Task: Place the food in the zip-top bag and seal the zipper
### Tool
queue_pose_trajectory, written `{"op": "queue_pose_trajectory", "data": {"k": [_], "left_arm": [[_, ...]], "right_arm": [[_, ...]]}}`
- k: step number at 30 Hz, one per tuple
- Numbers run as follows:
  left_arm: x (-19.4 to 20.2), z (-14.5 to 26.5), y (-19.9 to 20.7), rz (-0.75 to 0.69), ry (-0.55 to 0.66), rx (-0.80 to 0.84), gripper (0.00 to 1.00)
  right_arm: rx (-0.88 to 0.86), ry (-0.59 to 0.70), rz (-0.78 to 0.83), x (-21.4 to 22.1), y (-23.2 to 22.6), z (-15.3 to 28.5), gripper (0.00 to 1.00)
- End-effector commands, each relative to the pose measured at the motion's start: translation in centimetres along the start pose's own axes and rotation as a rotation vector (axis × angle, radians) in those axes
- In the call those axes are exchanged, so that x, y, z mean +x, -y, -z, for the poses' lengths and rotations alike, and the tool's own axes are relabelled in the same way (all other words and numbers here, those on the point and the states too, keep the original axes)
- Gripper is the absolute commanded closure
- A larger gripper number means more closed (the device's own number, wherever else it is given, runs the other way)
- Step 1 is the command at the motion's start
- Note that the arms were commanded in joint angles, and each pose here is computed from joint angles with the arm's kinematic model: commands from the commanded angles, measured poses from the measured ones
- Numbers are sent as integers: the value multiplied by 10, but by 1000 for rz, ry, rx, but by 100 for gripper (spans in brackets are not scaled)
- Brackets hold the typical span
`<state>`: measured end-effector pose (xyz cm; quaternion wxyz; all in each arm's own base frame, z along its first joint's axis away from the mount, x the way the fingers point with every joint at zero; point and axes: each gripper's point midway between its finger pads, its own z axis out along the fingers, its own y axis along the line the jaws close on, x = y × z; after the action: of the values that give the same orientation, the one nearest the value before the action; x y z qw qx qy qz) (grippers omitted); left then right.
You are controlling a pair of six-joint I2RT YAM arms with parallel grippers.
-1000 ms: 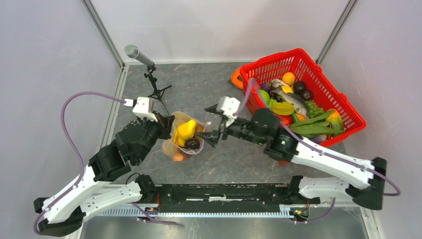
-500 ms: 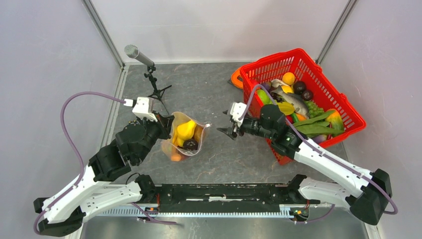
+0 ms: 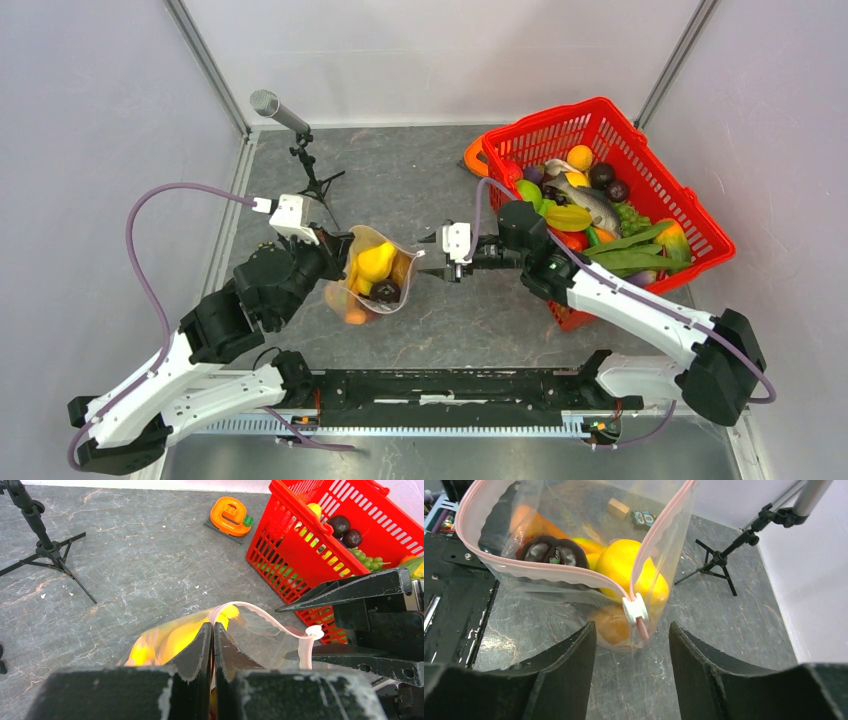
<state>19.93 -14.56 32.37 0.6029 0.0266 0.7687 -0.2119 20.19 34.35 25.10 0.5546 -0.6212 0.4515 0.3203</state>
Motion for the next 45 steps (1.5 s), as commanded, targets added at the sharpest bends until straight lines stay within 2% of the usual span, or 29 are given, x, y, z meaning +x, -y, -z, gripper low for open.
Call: {"op": "queue_pose_trajectory", "data": {"k": [1, 4, 10, 12, 15, 17, 20, 29, 32, 34, 37, 41, 42, 45], "left_arm": [[-22, 3, 7, 37, 68, 28, 90], [-21, 2, 6, 39, 72, 23, 90], [-27, 6, 4, 44, 85, 26, 90], [-28, 7, 4, 47, 90, 25, 90], [-28, 7, 5, 52, 88, 29, 90], [-28, 7, 6, 51, 84, 34, 90], [-27, 7, 6, 54, 80, 34, 90], [-26, 4, 7, 48, 79, 31, 90], [-27, 4, 8, 37, 76, 36, 89], [-30, 6, 10, 12, 68, 46, 81], [-35, 10, 9, -39, 34, 37, 50], [-40, 18, 9, -108, -26, 36, 15], [-38, 19, 12, -134, -42, 57, 9], [-29, 18, 14, -180, -76, 82, 2]], "right_arm": [[-16, 130, 79, -38, 11, -4, 42], [-35, 135, 67, -36, 9, -6, 53], [-31, 119, 33, -23, 3, -4, 66], [-21, 135, 29, -24, 1, -2, 79], [-3, 151, 21, -25, 1, 0, 88], [3, 145, 18, -24, 2, 0, 90], [9, 137, 16, -23, 2, 1, 99], [47, 141, 6, -25, 5, 6, 100], [120, 149, -17, -34, 17, 13, 100], [177, 164, -22, -45, 26, 23, 100], [301, 183, -48, -61, 45, 42, 100], [440, 156, -118, -66, 65, 61, 100], [471, 126, -141, -60, 71, 63, 100], [566, 14, -223, -32, 89, 65, 100]]}}
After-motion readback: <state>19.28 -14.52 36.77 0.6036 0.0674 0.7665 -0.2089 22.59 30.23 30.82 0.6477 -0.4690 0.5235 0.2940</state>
